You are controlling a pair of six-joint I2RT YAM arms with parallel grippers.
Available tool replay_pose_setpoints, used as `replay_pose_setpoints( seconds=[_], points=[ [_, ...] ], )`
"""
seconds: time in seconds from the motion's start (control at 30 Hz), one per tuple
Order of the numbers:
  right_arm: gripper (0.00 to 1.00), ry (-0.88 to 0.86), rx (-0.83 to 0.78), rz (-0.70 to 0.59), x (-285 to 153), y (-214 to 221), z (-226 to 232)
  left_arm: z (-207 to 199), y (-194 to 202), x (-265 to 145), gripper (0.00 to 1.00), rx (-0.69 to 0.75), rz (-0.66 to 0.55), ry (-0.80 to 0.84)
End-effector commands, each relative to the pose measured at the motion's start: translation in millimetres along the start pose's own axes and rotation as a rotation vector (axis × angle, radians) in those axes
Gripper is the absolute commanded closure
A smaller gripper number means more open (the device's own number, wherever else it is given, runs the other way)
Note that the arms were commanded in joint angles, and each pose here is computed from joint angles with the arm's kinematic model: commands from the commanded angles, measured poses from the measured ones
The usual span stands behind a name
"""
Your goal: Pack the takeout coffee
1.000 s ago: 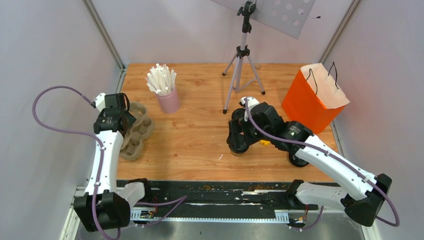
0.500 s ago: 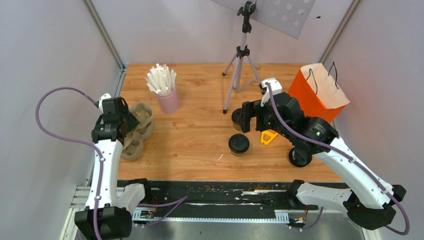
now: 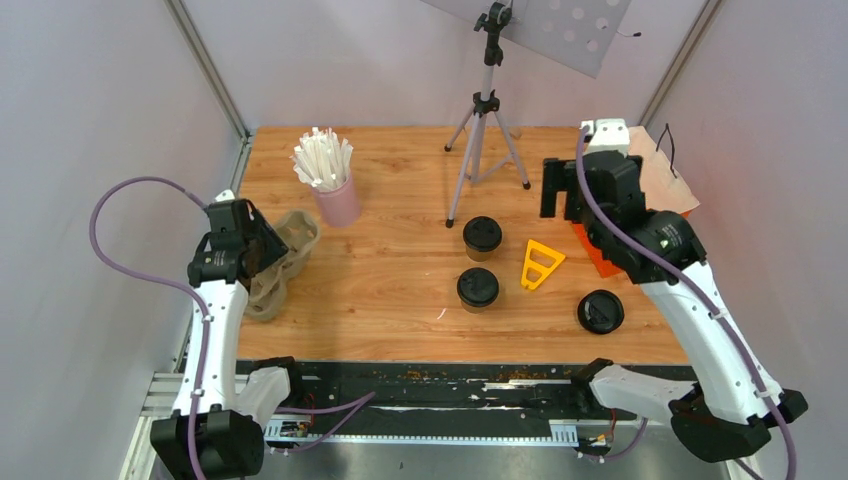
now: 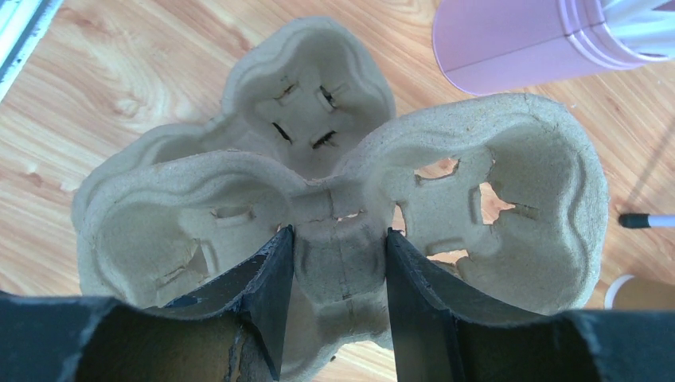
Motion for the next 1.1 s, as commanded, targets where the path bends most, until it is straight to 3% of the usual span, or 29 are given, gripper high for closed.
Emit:
replay_pose_setpoints(
  seconds=[0.0,0.3,0.63,0.8,0.93,1.07],
  points=[
    [0.00,0.182,-0.074,-0.051,11.7,-28.0,-47.1,-7.1,-2.0,-2.8,0.49,0.031,-0.032,0.081],
    [0.00,0.176,-0.074,0.050,77.8,-34.2,-83.1,-12.4,3.4,-6.6,0.49,-0.014,-0.052,0.130],
    [0.00,0.140,-0.152,0.130,114.0,-29.6,-107.7,-22.4,-4.9,-18.0,0.49,-0.031,-0.086,0.197],
    [0.01,0.093,-0.135,0.063,96.4,-42.7,-112.1,-23.2,-6.9,-19.4,0.49,-0.022,-0.087,0.201],
    [0.00,0.106,-0.161,-0.066,72.0,-65.9,-114.2,-22.8,-7.5,-19.4,0.49,-0.017,-0.086,0.197],
    [0.00,0.105,-0.174,-0.127,80.2,-75.4,-121.9,-23.4,-6.3,-19.1,0.49,-0.017,-0.088,0.204]
  ],
)
Point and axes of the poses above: each gripper's point midway between its finger pads, its own x axis out along the fingers, its own z axis along the line the jaws close on, y = z × x, the point moved 4 cm from there along -x, back along the fingers, and after that the axes turned 10 degrees about x, right-handed, at the moved point
